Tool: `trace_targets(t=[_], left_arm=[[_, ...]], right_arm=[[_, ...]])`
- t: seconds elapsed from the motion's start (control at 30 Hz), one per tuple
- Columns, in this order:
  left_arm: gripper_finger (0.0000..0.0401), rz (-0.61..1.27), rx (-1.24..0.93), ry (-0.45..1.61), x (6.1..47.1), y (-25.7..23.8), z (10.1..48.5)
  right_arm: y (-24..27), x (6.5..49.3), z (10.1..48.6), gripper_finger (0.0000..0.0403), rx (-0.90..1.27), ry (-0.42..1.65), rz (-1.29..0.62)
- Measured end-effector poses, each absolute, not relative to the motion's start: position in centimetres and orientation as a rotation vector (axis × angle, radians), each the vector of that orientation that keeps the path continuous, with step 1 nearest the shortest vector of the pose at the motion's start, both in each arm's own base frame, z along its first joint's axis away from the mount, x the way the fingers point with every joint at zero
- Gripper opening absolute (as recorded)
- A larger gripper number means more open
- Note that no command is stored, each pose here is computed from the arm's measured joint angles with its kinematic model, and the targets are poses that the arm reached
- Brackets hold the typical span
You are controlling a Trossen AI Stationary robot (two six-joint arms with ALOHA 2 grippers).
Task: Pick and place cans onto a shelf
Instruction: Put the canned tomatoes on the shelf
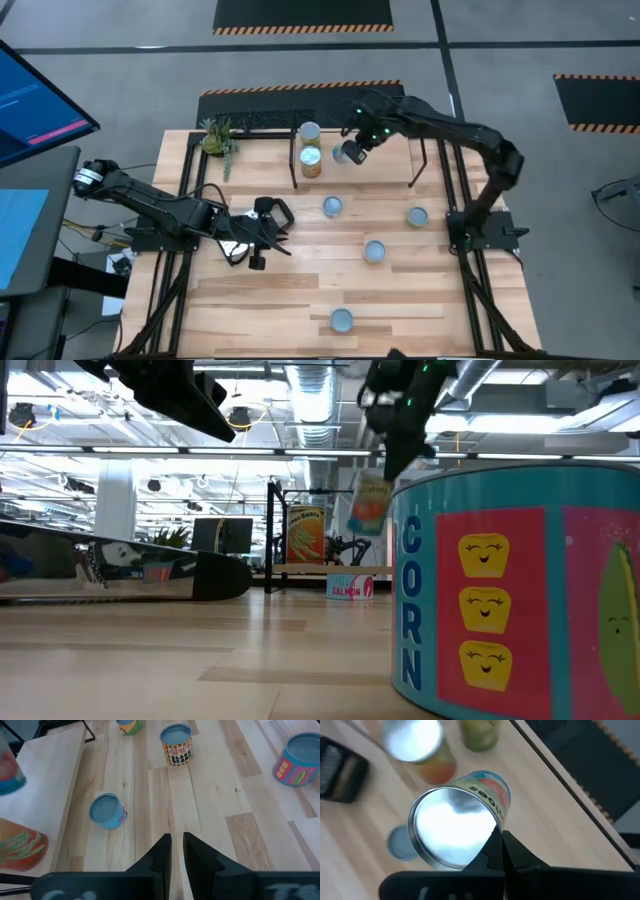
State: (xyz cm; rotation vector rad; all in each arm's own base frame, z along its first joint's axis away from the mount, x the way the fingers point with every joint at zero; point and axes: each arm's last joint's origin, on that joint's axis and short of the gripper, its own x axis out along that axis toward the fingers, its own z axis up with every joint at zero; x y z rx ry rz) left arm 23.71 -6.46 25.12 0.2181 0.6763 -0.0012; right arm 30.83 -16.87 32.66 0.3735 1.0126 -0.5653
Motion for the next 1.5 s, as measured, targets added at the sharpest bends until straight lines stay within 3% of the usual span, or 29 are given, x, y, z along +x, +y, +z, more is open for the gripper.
trace_targets(t=[0.2, 0.47, 0.7, 0.97, 1.23, 1.5], left_arm=[[0.0038, -0.001, 0.218, 0.676, 23.7, -6.5, 25.1], [0.0038, -0.001, 0.219, 0.677, 23.7, -6.5, 25.1], [0.0038, -0.001, 0.218, 0.676, 23.7, -6.5, 25.1], [0.0038, -0.001, 0.217, 0.675, 23.7, -6.5, 25.1], [0.0038, -0.001, 0.217, 0.675, 23.7, -6.5, 25.1], [0.0038, 0.000, 0.216, 0.675, 23.7, -6.5, 25.1]], right_arm=[[-19.3, 32.4, 30.3, 0.0000, 0.402, 1.037, -0.537], [-22.4, 33.8, 31.5, 0.0000, 0.427, 1.019, -0.577], [-24.0, 34.9, 29.7, 0.0000, 0.480, 1.150, -0.588], [-25.2, 35.9, 29.8, 0.0000, 0.469, 1.121, -0.577], [-25.8, 35.0, 29.8, 0.0001, 0.508, 1.145, -0.600], [-23.1, 35.9, 29.6, 0.0001, 0.518, 1.227, -0.517]])
